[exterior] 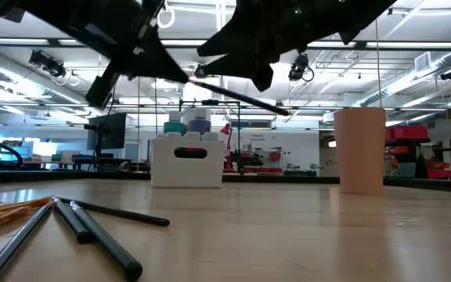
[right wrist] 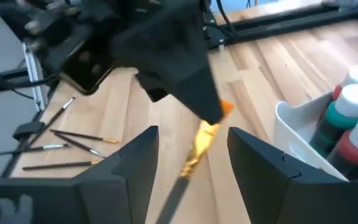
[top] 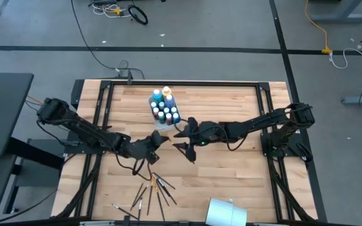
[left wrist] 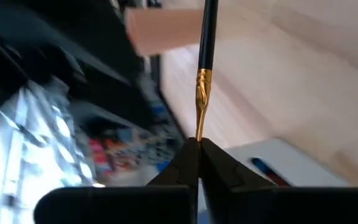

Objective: Pick & Place Paint Supplies
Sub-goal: Put the gold paint brush into the orange cup

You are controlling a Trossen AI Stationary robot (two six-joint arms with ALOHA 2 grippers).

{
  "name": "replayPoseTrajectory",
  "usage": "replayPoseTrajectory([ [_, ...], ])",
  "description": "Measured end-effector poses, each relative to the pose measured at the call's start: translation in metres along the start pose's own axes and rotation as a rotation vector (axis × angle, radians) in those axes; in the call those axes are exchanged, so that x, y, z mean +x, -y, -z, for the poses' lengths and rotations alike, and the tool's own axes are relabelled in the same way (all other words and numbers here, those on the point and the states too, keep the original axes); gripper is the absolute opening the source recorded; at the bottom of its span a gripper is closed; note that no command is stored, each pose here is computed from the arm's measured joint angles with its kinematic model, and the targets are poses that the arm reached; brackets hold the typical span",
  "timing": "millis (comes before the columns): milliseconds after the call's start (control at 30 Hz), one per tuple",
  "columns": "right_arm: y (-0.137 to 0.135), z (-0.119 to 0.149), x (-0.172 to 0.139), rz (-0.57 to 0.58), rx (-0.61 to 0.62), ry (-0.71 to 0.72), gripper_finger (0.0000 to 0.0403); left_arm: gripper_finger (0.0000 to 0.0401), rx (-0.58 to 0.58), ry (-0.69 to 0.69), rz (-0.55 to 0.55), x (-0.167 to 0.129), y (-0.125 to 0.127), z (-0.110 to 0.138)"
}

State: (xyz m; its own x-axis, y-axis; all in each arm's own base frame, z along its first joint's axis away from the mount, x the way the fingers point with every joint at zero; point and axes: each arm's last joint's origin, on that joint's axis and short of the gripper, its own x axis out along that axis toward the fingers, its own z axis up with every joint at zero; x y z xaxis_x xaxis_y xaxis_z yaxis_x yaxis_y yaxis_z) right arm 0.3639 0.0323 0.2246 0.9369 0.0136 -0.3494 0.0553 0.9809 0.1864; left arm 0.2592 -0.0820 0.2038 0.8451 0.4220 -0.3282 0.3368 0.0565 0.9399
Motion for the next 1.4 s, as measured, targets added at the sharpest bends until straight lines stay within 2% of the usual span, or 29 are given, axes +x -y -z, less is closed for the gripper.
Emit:
replayPoseTrajectory([
  [233, 0.019, -0.004, 0.001, -0.004, 0.116, -0.001, 0.0194, 0.0007, 0.288, 0.056, -0.030, 0.000, -0.004, -0.002],
  [400, 0.027, -0.006, 0.001, -0.145, 0.201, -0.046, 0.0194, 0.0005, 0.310, 0.048, -0.080, 0.000, -0.010, -0.003],
  [767, 0.029, -0.006, 0.000, -0.188, 0.217, -0.065, 0.0188, 0.0005, 0.371, 0.038, -0.163, -0.001, -0.019, -0.004],
  [900, 0.029, -0.006, 0.000, -0.190, 0.185, -0.062, 0.0156, 0.0008, 0.366, 0.031, -0.161, 0.000, -0.020, -0.003],
  [1033, 0.029, -0.006, 0.000, -0.197, 0.137, -0.055, 0.0106, 0.0006, 0.358, 0.022, -0.157, 0.002, -0.020, 0.000],
  [1233, 0.029, -0.006, 0.000, -0.199, 0.129, -0.060, 0.0026, 0.0021, 0.309, 0.032, -0.157, 0.004, -0.021, 0.001],
  [1300, 0.029, -0.005, 0.000, -0.200, 0.118, -0.061, 0.0013, 0.0026, 0.283, 0.052, -0.157, 0.003, -0.021, 0.001],
  [1400, 0.029, -0.005, 0.000, -0.201, 0.115, -0.062, 0.0018, 0.0032, 0.243, 0.073, -0.156, 0.003, -0.021, 0.000],
])
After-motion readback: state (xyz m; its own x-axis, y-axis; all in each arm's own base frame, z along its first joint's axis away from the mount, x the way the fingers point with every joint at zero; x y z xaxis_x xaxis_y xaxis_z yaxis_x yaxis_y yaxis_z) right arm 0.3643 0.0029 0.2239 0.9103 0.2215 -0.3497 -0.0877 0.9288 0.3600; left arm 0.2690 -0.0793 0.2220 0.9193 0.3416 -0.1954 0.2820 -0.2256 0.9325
